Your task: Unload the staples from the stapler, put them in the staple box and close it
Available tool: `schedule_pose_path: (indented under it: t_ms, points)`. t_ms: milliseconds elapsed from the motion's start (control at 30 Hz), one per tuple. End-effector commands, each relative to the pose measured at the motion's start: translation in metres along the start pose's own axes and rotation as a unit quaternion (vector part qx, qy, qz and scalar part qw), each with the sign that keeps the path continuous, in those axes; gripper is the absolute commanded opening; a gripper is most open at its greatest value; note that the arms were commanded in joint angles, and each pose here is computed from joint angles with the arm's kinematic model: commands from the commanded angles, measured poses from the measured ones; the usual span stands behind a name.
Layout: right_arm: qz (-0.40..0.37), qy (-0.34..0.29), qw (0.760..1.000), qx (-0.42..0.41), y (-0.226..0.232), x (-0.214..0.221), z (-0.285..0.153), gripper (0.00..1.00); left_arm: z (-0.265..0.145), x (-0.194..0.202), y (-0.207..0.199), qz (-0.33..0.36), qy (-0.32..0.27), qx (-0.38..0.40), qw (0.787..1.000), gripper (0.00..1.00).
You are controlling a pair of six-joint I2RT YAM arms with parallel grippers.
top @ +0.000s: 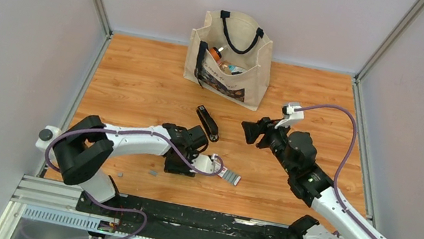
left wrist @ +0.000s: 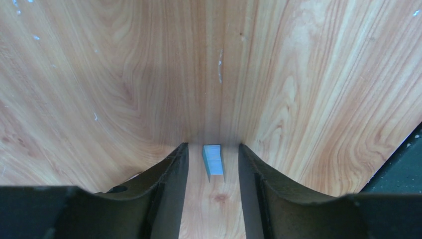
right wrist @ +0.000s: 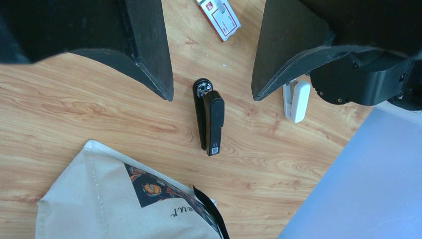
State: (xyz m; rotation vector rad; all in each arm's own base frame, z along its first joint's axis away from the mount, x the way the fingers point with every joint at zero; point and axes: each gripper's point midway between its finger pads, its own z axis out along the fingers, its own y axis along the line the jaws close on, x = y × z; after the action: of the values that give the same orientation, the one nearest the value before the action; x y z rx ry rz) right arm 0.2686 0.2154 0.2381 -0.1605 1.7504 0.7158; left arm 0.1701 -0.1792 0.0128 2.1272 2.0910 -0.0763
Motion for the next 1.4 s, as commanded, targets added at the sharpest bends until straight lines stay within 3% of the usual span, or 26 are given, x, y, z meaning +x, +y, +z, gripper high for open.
schedule_pose_path:
  t_ms: [0,200,400,533,567,667,933,1033,1267,1367]
  points:
    - [0.007,0.003,1.000,-0.010,0.004,-0.001,-0.004,0.61,0.005,-0.005,0.005,-0.008,0.005,-0.012,1.000,0.47]
    - [0.009,0.004,1.000,-0.011,0.004,0.000,-0.005,0.56,0.009,0.004,-0.002,-0.007,0.013,-0.008,1.000,0.31]
    - [0.006,0.008,1.000,-0.011,0.004,0.000,-0.006,0.52,0.005,0.006,-0.004,-0.010,0.008,-0.013,1.000,0.27]
    - [0.004,0.011,1.000,-0.011,0.004,0.001,-0.007,0.52,0.002,0.010,0.001,-0.010,0.016,-0.028,0.999,0.34]
    - [0.004,0.010,1.000,-0.011,0.004,0.000,-0.007,0.52,0.002,0.011,0.001,-0.010,0.018,-0.032,0.999,0.41]
    - [0.003,0.013,1.000,-0.010,0.004,0.001,-0.008,0.52,-0.001,0.012,0.005,-0.007,0.019,-0.044,0.999,0.48]
    - [0.004,0.013,1.000,-0.012,0.005,0.001,-0.009,0.50,0.000,0.017,0.002,0.005,0.031,-0.034,0.999,0.48]
    - [0.001,0.013,1.000,-0.010,0.004,0.000,-0.009,0.49,0.003,0.019,-0.002,0.000,0.033,-0.026,0.999,0.42]
    - [0.002,0.011,1.000,-0.011,0.005,-0.001,-0.009,0.47,0.006,0.022,-0.006,-0.008,0.040,-0.015,0.999,0.09]
    - [0.003,0.013,1.000,-0.014,0.006,-0.001,-0.008,0.47,-0.001,0.018,-0.003,-0.007,0.035,-0.022,0.999,0.03]
